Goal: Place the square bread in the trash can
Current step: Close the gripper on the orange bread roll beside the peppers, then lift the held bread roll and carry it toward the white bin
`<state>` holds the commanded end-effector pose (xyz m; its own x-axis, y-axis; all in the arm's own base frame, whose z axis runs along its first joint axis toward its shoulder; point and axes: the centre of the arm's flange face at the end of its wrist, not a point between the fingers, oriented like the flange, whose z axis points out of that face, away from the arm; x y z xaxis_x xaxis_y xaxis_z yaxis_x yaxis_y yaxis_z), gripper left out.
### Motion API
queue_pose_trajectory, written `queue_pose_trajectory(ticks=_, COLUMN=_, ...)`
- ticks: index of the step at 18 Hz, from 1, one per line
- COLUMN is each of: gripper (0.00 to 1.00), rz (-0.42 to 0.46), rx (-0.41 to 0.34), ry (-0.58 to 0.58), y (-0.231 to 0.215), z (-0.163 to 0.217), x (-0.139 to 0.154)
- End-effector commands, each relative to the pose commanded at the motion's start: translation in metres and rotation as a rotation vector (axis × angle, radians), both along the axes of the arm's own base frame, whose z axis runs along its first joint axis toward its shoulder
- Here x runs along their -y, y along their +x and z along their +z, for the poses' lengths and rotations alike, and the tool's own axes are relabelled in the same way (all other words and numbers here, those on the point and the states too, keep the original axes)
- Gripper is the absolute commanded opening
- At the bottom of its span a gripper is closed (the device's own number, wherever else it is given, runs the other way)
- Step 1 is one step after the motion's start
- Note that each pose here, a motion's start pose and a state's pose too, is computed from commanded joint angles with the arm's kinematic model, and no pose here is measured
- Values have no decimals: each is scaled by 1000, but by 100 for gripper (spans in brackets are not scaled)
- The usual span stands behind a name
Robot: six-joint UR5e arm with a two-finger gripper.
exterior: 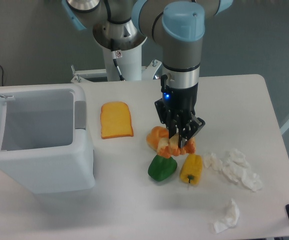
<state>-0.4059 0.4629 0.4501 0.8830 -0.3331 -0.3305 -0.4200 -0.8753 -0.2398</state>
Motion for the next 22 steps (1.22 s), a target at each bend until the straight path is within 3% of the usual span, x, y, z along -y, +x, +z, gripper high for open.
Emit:
queue_pose_trajectory(ticks=9, gripper=38, rz=85, rx=36, ry=69, y=9, z=19, x=1)
queue_pose_trajectory(ticks=22, gripper=38, rz=265, rx=216, ry=289, y=36, z=63, x=-1)
